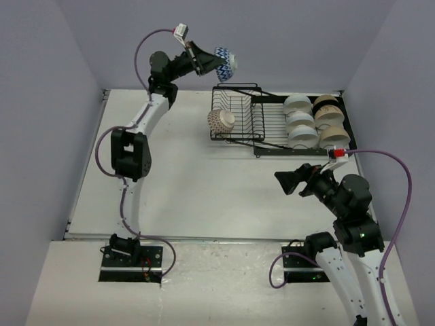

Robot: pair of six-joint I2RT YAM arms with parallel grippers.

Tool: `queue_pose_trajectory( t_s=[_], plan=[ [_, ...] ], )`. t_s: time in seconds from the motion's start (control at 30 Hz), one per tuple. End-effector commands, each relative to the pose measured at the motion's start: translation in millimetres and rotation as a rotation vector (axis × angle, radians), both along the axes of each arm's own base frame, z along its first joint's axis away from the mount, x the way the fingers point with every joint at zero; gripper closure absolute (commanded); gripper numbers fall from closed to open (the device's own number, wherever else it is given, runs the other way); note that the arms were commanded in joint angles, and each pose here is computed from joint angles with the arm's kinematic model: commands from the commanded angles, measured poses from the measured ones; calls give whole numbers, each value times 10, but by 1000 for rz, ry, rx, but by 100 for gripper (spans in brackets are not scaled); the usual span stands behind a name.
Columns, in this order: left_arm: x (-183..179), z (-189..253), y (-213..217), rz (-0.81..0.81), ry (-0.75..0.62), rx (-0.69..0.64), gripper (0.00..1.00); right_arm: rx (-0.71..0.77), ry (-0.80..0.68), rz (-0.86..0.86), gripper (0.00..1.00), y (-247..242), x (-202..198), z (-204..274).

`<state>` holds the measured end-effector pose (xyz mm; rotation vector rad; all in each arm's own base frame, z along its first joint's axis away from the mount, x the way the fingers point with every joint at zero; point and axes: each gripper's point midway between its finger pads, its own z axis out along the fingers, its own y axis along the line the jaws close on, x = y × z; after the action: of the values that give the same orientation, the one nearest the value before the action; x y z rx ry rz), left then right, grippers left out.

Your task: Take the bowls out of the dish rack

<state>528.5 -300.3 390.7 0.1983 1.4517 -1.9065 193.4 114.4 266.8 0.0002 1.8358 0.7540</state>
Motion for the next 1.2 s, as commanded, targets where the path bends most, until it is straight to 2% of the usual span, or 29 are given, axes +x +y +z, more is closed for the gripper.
queue_pose_trajectory(
  t_s=[0.0, 0.03, 0.07, 0.1, 0.13, 0.17, 0.2, 0.27, 0.3, 0.37, 0.4, 0.47, 0.5, 0.57, 0.6, 0.67, 0.7, 0.8, 0.87, 0.97, 1.17],
  plan=[
    [-129, 213, 31, 123, -105, 202, 100, -8, -40, -10, 1, -21, 31, 90],
    [-99, -92, 55, 191, -72, 372, 100, -8, -41, -13, 1, -26, 33, 96],
    [-143, -170, 94, 247, -50, 458, 100, -8, -40, -13, 1, -26, 30, 96],
    [-269, -187, 210, 383, 26, 590, 100, -10, -42, -14, 1, -30, 25, 105],
    [-332, -204, 322, 464, -34, 703, 100, -10, -42, -15, 1, -33, 25, 108],
    [-290, -485, 543, 624, 40, 831, 100, -10, -44, -17, 1, -38, 16, 117],
    [-547, -266, 703, 706, 19, 862, 100, -9, -50, -18, 1, -42, 9, 139],
    [-818, -481, 872, 825, 61, 993, 100, -6, -60, -17, 1, -41, 1, 172],
    [-1076, -659, 916, 817, 87, 1044, 100, -4, -65, -13, 1, -34, -4, 189],
    [-1280, -910, 1114, 878, 147, 1142, 100, -1, -74, -8, 1, -26, 1, 212],
    [-1502, -1126, 1140, 856, 171, 1221, 100, 0, -75, -4, 1, -18, 1, 216],
    [-1643, -1322, 1315, 920, 216, 1338, 100, 2, -72, -3, 1, -11, 15, 213],
    [-1841, -1525, 1343, 898, 252, 1435, 100, 4, -73, 0, 1, -6, 13, 216],
    [-2021, -1706, 1415, 889, 265, 1539, 100, 1, -70, -1, 1, -11, 7, 212],
    [-2175, -1944, 1486, 851, 293, 1610, 100, -3, -62, -5, 1, -21, 0, 193],
    [-2381, -2112, 1543, 829, 304, 1636, 100, -3, -68, -11, 1, -33, -13, 192],
    [-2563, -2382, 1536, 780, 319, 1677, 100, -2, -80, -20, 1, -51, -22, 211],
    [-2813, -2772, 1462, 687, 338, 1715, 100, -3, -82, -26, 1, -63, -30, 201],
    [-3002, -3116, 1425, 591, 344, 1807, 100, -4, -79, -26, 1, -63, -28, 205],
    [-3093, -3293, 1392, 560, 344, 1856, 100, -7, -65, -9, 1, -40, -48, 214],
    [-3131, -3443, 1295, 532, 343, 1811, 100, -10, -62, -8, 1, -47, -78, 206]
  ],
)
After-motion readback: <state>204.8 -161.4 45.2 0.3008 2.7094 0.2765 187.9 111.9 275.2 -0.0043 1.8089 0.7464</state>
